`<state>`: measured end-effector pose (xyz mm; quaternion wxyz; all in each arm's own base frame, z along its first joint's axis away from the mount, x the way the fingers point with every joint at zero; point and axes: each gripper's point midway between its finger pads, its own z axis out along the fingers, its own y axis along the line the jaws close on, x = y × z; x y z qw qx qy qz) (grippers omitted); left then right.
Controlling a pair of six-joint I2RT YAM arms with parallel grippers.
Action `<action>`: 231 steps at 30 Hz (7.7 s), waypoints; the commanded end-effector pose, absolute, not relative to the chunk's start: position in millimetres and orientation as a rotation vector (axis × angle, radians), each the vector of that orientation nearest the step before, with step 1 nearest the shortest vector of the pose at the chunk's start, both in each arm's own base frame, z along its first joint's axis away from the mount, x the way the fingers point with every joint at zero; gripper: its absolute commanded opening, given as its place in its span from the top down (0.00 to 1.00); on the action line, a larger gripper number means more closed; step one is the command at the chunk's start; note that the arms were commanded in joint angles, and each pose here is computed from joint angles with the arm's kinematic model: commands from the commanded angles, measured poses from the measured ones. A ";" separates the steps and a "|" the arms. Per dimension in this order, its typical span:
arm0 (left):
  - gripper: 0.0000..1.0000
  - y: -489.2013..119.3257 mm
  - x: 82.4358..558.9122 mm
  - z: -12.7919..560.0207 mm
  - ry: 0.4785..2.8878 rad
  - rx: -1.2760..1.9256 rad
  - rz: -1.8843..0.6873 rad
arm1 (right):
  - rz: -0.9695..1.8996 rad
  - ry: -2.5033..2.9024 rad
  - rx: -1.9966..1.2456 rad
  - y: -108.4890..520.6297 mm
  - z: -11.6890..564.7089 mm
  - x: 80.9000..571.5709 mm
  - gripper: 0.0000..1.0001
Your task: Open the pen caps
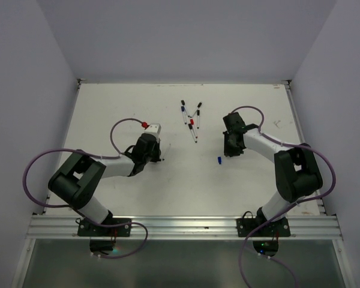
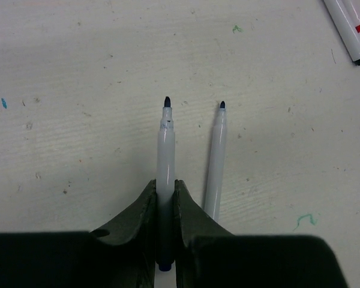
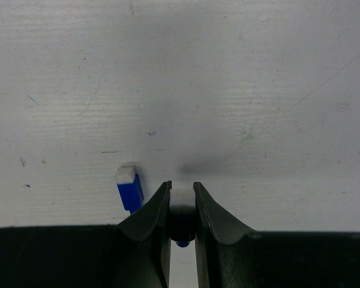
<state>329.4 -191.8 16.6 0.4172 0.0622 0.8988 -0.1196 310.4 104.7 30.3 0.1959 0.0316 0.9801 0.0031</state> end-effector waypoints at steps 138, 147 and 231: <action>0.57 -283.0 295.2 209.1 1.848 -0.017 -1.270 | 1.011 2.023 -0.345 302.2 185.5 305.4 1.00; 0.58 -290.5 299.9 205.8 1.848 -0.023 -1.300 | 1.106 1.973 -0.361 305.6 200.1 287.8 1.00; 1.00 -316.8 260.8 206.7 1.830 0.379 -1.283 | 1.002 1.977 -0.314 318.3 239.9 306.0 0.65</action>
